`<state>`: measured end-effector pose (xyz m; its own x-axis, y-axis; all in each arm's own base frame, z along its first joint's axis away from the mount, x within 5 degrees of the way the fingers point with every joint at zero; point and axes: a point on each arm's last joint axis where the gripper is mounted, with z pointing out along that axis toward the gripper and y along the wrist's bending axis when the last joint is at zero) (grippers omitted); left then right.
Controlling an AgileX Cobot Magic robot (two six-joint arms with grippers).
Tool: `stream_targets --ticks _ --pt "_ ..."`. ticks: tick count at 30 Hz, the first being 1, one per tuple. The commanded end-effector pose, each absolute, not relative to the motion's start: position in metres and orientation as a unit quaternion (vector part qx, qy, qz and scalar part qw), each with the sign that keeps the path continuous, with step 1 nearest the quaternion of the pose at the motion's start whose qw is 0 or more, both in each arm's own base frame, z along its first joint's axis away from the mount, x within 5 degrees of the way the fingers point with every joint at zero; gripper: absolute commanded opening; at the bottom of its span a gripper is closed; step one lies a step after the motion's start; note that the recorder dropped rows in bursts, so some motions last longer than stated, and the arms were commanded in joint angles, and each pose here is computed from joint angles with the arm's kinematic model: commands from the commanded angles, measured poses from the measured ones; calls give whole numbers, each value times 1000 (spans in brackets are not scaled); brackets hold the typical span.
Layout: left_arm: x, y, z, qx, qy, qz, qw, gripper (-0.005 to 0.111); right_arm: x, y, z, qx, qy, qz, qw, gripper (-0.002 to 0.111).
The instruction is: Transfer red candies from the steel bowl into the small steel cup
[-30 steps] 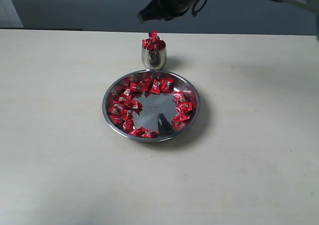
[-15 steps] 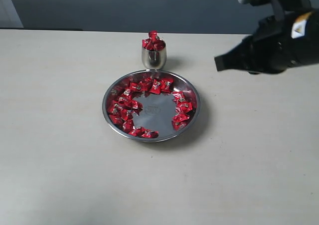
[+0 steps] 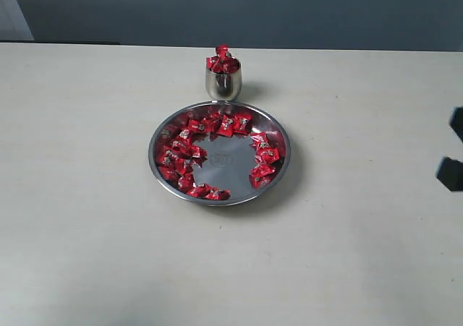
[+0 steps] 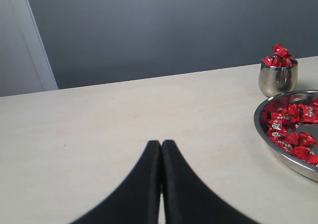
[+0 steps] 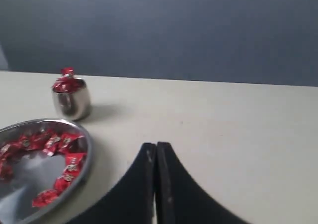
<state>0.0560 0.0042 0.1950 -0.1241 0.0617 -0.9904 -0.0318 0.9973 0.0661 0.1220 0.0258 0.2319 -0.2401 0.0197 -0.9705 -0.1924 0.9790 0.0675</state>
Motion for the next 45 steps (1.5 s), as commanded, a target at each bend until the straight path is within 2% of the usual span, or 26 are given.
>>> stream_targets --ticks 1,6,14,45 --pt "56 4 195 12 746 33 665 0 87 8 209 -21 787 42 615 -1" --pt "56 4 195 12 746 33 665 0 66 -2 195 12 808 -2 589 -1" --pt "56 4 195 12 746 33 665 0 52 -9 179 73 799 -39 596 -1" --pt "56 4 195 12 746 33 665 0 52 -8 180 94 793 -20 602 -1"
